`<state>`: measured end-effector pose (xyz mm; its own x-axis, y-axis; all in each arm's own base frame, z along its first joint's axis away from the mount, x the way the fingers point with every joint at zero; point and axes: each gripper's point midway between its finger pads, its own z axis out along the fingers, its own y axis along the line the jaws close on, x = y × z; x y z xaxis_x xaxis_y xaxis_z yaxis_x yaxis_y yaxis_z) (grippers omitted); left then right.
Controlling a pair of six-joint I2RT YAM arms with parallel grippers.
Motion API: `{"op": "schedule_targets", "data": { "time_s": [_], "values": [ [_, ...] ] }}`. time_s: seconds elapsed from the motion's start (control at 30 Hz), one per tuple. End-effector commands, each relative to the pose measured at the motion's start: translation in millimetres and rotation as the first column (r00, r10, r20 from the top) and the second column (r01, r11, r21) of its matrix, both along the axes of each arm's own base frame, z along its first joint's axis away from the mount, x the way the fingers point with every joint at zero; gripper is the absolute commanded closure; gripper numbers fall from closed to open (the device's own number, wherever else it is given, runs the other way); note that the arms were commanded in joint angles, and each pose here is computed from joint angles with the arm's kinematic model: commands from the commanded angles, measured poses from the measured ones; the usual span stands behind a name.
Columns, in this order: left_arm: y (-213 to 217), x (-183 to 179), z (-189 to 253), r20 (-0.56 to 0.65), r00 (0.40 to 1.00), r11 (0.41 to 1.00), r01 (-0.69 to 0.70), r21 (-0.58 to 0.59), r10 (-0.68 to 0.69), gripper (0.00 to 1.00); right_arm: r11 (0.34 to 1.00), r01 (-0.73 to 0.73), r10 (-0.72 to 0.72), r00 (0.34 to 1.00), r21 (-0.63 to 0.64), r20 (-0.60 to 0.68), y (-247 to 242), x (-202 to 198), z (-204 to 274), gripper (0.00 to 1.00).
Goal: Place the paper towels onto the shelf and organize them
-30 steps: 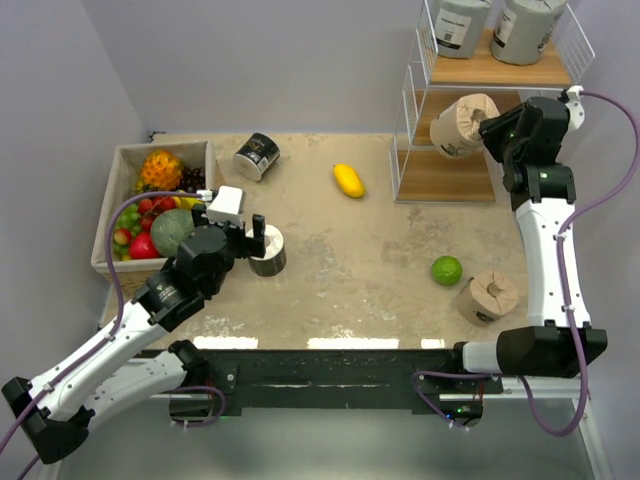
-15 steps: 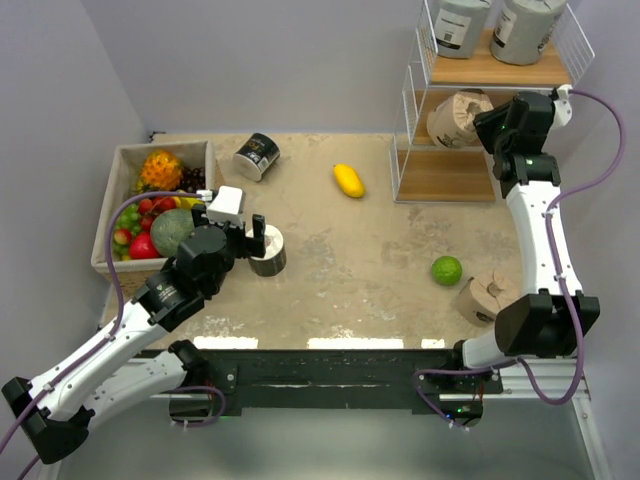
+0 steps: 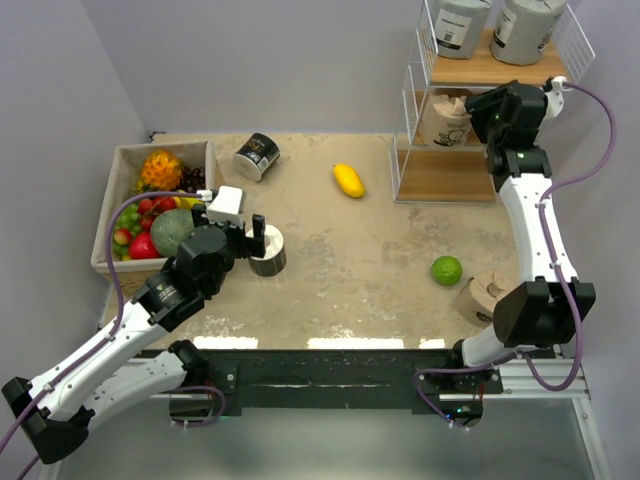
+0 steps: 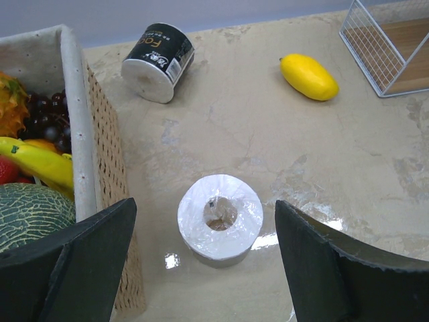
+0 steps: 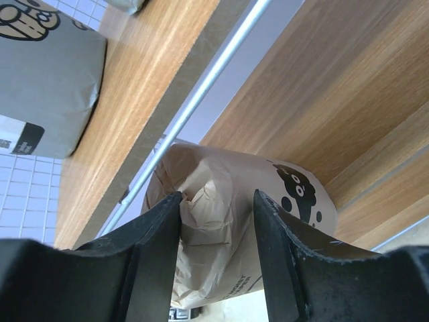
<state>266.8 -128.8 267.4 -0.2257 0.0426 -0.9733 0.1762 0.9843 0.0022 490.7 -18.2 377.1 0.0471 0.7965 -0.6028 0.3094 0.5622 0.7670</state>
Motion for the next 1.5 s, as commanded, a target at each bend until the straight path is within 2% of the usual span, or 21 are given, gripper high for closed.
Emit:
{"op": "schedule_targets", "data": {
  "time_s": [0.0,0.13,0.3,0.43,0.5,0.57,0.63,0.67,0.83,0.93,1.33,1.47],
  "values": [
    [1.2,1.3,4.7,0.022,1.0,1.0,-0.016,-0.018,0.016,0.1,1.0,0.013,-0.014,0.994,0.013,0.11,-0.2,-9.8,41.9,0.5],
    [0.8,1.4,5.3,0.024,1.0,1.0,-0.014,-0.02,0.015,0.1,1.0,0.023,-0.024,0.995,0.006,0.099,-2.5,-15.6,42.7,0.48],
    [1.0,1.2,5.4,0.024,1.0,1.0,-0.014,-0.02,0.015,0.1,1.0,0.023,-0.021,0.995,-0.02,0.101,-3.4,-22.3,51.5,0.4],
    [1.6,0.9,6.2,0.027,1.0,1.0,-0.016,-0.022,0.016,0.1,0.999,0.028,-0.025,0.996,-0.045,0.08,-5.0,-27.3,55.4,0.4],
    [1.8,0.7,5.2,0.024,1.0,1.0,-0.016,-0.02,0.016,0.1,0.998,0.03,-0.028,0.999,-0.052,0.04,-6.3,-32.7,50.1,0.44],
    [1.5,1.0,5.1,0.024,1.0,1.0,-0.016,-0.02,0.016,0.1,0.998,0.03,-0.03,1.0,-0.056,-0.002,-6.7,-38.5,38.0,0.53],
    [1.7,0.8,5.5,0.026,1.0,1.0,-0.016,-0.021,0.016,0.1,0.998,0.033,-0.033,0.999,-0.058,-0.001,-6.9,-49.1,37.1,0.57],
    [1.3,0.8,5.5,0.025,1.0,1.0,-0.015,-0.023,0.015,0.1,0.998,0.03,-0.032,0.999,-0.055,-0.026,-6.1,-51.7,22.8,0.6],
    [0.4,1.1,4.9,0.024,1.0,1.0,-0.011,-0.021,0.012,0.1,0.999,0.003,-0.004,1.0,-0.046,-0.022,-0.3,-67.5,6.2,0.66],
    [0.0,1.2,4.5,0.022,1.0,1.0,-0.01,-0.022,0.011,0.1,0.999,-0.023,0.021,0.999,-0.036,-0.041,4.3,-64.3,-12.7,0.66],
    [-0.1,2.4,2.9,0.019,1.0,1.0,-0.014,-0.015,0.015,0.1,0.987,-0.158,0.155,0.981,0.012,0.113,30.1,-22.5,-4.5,0.66],
    [-0.4,2.8,2.7,0.018,1.0,1.0,-0.014,-0.011,0.014,0.1,0.983,-0.18,0.174,0.977,0.034,0.123,36.7,-5.9,-11.4,0.66]
  ]
}}
